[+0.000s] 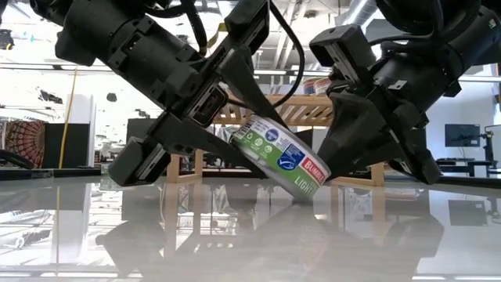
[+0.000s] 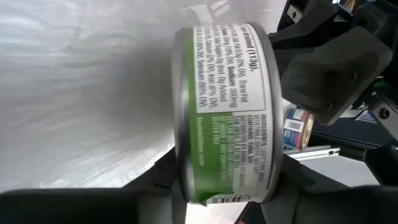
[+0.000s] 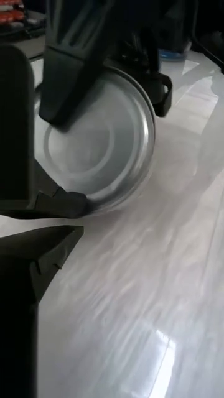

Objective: Stack canned seafood by type on shelf
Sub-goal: Stack the green tuna can on top of the other green tuna can on the shelf

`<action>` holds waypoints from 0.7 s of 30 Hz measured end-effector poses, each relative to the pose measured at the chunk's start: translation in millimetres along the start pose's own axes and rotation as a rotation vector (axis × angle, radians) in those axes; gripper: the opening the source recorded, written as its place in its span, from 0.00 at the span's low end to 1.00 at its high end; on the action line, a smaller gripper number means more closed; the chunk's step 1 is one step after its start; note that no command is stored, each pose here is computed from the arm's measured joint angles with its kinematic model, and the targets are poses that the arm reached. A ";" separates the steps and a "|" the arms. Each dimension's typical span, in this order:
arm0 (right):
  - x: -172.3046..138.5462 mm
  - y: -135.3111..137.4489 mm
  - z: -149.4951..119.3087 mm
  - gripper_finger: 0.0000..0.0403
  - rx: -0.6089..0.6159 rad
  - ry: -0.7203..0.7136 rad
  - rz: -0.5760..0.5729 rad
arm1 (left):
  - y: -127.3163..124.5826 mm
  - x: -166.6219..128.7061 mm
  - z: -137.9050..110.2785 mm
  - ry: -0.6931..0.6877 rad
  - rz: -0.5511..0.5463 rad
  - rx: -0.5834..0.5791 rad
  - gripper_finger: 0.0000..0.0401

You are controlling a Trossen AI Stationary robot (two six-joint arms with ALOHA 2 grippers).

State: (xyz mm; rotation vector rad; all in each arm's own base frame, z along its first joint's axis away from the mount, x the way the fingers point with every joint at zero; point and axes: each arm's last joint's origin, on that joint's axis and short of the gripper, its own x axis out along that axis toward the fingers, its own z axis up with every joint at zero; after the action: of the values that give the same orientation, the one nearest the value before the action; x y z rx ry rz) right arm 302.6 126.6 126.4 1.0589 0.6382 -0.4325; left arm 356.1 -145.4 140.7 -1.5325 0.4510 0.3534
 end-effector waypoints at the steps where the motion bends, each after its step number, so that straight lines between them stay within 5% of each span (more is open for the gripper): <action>1: 0.0 0.6 0.0 0.15 -0.003 -0.001 0.006 | 0.1 0.0 0.0 0.000 0.001 0.006 0.33; 8: -1.6 3.6 0.5 0.18 -0.030 0.024 0.035 | 0.8 -0.2 -0.2 0.003 0.010 0.031 0.33; 14: -22.9 13.3 9.2 0.31 -0.107 0.031 0.057 | 0.7 -0.1 0.4 0.001 0.009 0.047 0.33; 21: -66.1 7.2 18.2 0.43 -0.249 0.088 -0.080 | -8.6 -4.9 4.6 -0.009 -0.025 0.042 0.33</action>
State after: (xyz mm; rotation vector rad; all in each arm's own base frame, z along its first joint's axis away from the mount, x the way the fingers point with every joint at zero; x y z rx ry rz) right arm 262.9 115.2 181.6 0.8211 0.7930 -0.3669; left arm 356.3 -140.6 150.5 -1.4944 0.4291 0.3291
